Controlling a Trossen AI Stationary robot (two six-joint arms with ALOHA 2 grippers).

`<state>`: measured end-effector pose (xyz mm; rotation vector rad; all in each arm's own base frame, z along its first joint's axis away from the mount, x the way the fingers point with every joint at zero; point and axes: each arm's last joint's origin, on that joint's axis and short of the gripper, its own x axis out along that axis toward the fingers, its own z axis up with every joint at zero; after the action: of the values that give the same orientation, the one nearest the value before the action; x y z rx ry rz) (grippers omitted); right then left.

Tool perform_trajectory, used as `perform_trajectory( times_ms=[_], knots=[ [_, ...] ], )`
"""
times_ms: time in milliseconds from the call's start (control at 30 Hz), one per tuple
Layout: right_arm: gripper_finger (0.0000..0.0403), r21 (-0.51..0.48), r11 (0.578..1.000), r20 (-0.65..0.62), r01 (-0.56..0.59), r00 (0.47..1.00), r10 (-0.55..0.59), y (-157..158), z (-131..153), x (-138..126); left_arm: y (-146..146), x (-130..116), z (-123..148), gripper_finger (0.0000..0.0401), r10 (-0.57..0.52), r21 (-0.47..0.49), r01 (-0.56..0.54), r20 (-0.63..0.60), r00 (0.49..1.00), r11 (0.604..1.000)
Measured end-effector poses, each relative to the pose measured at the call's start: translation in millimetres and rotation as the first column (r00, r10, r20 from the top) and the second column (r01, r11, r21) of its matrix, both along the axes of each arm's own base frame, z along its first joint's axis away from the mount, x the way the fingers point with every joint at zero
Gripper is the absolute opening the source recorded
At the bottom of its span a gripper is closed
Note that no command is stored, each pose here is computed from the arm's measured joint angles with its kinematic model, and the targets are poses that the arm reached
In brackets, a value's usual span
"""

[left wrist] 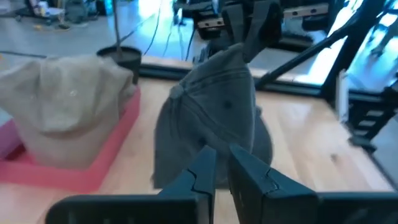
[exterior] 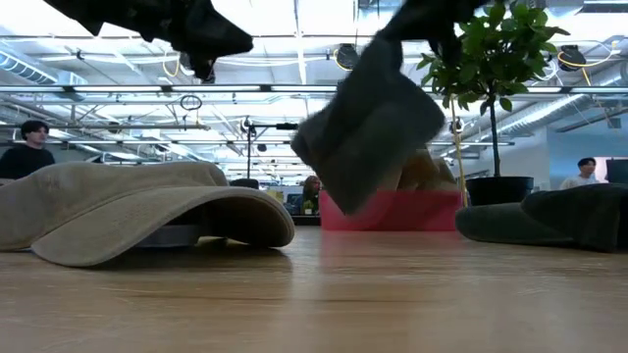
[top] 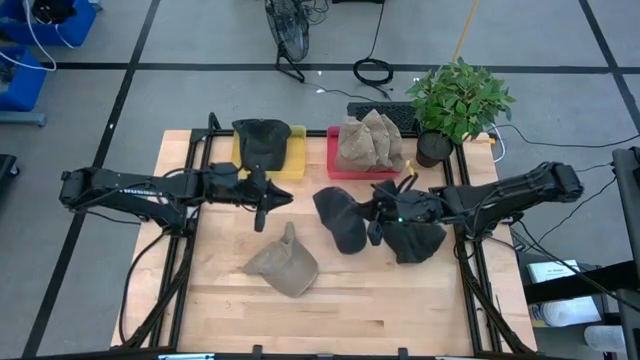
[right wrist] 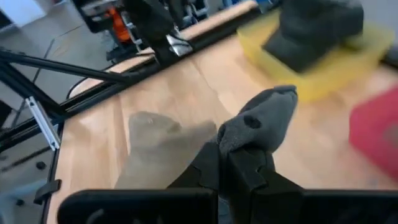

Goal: Pick & Place hat
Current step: Put the black cap into the yellow bin

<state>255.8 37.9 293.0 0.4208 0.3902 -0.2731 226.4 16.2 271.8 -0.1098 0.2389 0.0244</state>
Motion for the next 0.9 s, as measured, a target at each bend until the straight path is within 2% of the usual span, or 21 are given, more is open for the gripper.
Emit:
perform_trajectory(
  times_ms=[100,233,400,600,700,800,900],
  knots=[
    [0.0001,-0.072,0.997,0.008,-0.035,0.999,0.035,1.1,17.6,7.0,0.9,0.5,2.9,0.0071,-0.031,-0.033,0.032,0.032,0.999,0.999],
    [0.0001,-0.146,0.987,-0.028,-0.072,0.997,0.069,1.8,34.2,12.3,0.7,0.7,4.3,0.0123,-0.040,-0.081,0.043,0.047,0.998,0.996],
    [0.0001,-0.190,0.978,-0.017,-0.085,0.996,0.083,0.6,43.2,18.0,0.8,2.3,6.7,0.0209,-0.016,-0.182,0.030,0.076,0.997,0.983],
    [0.0000,-0.238,0.963,0.000,-0.127,0.991,0.130,0.1,49.5,19.9,2.9,9.8,7.9,0.0320,0.001,-0.200,0.025,0.131,0.991,0.979],
    [0.0000,-0.279,0.950,0.021,-0.142,0.988,0.154,0.7,52.5,21.2,8.1,15.0,3.2,0.0367,0.035,-0.237,-0.005,0.120,0.992,0.972],
    [0.0000,-0.309,0.936,0.038,-0.166,0.982,0.187,1.4,55.3,21.9,14.6,20.6,-1.4,0.0394,0.086,-0.251,-0.058,0.105,0.991,0.966],
    [0.0000,-0.337,0.925,0.040,-0.174,0.979,0.199,1.5,56.1,22.4,19.5,29.3,-5.3,0.0391,0.095,-0.250,-0.074,0.075,0.993,0.965]
  ],
)
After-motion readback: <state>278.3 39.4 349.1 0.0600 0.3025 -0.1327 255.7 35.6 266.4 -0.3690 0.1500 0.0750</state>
